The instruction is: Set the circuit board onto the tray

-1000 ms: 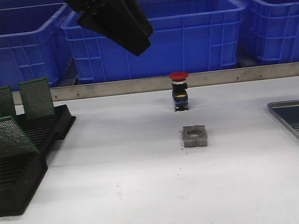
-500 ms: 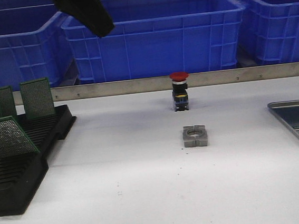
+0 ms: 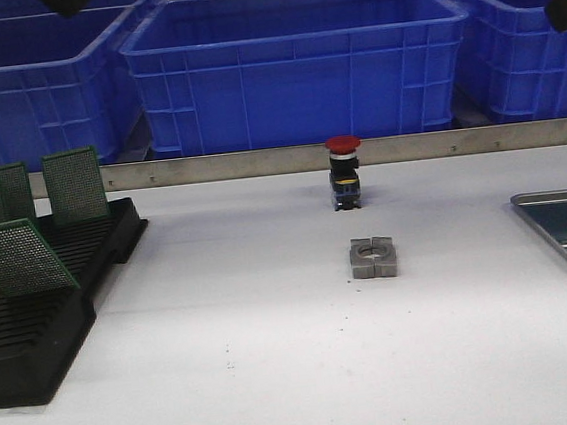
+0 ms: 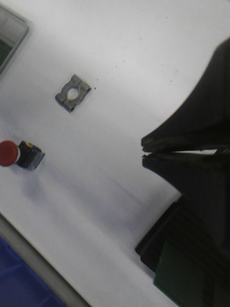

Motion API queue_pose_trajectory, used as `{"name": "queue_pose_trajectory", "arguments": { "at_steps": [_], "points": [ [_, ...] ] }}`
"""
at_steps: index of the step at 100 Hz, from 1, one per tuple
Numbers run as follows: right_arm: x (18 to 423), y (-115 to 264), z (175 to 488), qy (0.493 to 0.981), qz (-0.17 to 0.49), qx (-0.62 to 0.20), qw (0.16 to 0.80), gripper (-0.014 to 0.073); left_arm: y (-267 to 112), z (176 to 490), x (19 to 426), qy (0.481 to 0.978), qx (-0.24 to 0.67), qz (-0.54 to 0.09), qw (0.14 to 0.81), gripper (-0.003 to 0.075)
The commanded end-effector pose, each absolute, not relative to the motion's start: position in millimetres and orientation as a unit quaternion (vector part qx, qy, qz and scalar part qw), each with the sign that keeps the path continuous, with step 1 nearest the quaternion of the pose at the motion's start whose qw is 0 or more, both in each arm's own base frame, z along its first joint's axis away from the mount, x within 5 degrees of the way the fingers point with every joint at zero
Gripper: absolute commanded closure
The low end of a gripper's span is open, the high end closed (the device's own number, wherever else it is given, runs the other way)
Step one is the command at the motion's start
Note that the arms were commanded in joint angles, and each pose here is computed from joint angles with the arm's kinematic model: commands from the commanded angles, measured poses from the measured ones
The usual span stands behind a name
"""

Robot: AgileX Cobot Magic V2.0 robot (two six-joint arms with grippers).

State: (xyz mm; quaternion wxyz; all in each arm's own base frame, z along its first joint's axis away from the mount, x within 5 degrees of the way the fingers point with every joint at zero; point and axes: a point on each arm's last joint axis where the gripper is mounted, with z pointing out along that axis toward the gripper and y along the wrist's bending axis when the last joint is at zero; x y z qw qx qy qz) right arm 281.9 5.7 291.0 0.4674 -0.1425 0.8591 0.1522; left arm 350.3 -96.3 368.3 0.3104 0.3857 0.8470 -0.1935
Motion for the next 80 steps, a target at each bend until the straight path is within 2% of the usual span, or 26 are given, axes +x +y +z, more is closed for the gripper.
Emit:
{"name": "queue_pose_trajectory", "arguments": {
  "at_steps": [1,15,40,60,80],
  "points": [
    [275,13,315,0.837,0.156,-0.129,0.509,0.0655,-87,409,322,0.826,0.34,-0.181,0.411,0.0738],
    [260,26,317,0.826,0.137,-0.12,0.533,0.0655,-72,416,281,0.809,0.28,-0.141,0.497,0.0738],
    [205,32,310,0.796,0.051,-0.109,0.593,0.0655,-45,408,193,0.749,0.185,-0.079,0.631,0.0738],
    [151,21,314,0.748,0.02,-0.084,0.658,0.0655,-28,382,125,0.697,0.131,-0.052,0.703,0.0737],
    [102,15,303,0.702,0.024,-0.081,0.707,0.0655,-20,341,80,0.671,0.116,-0.048,0.73,0.0737]
  ]
}}
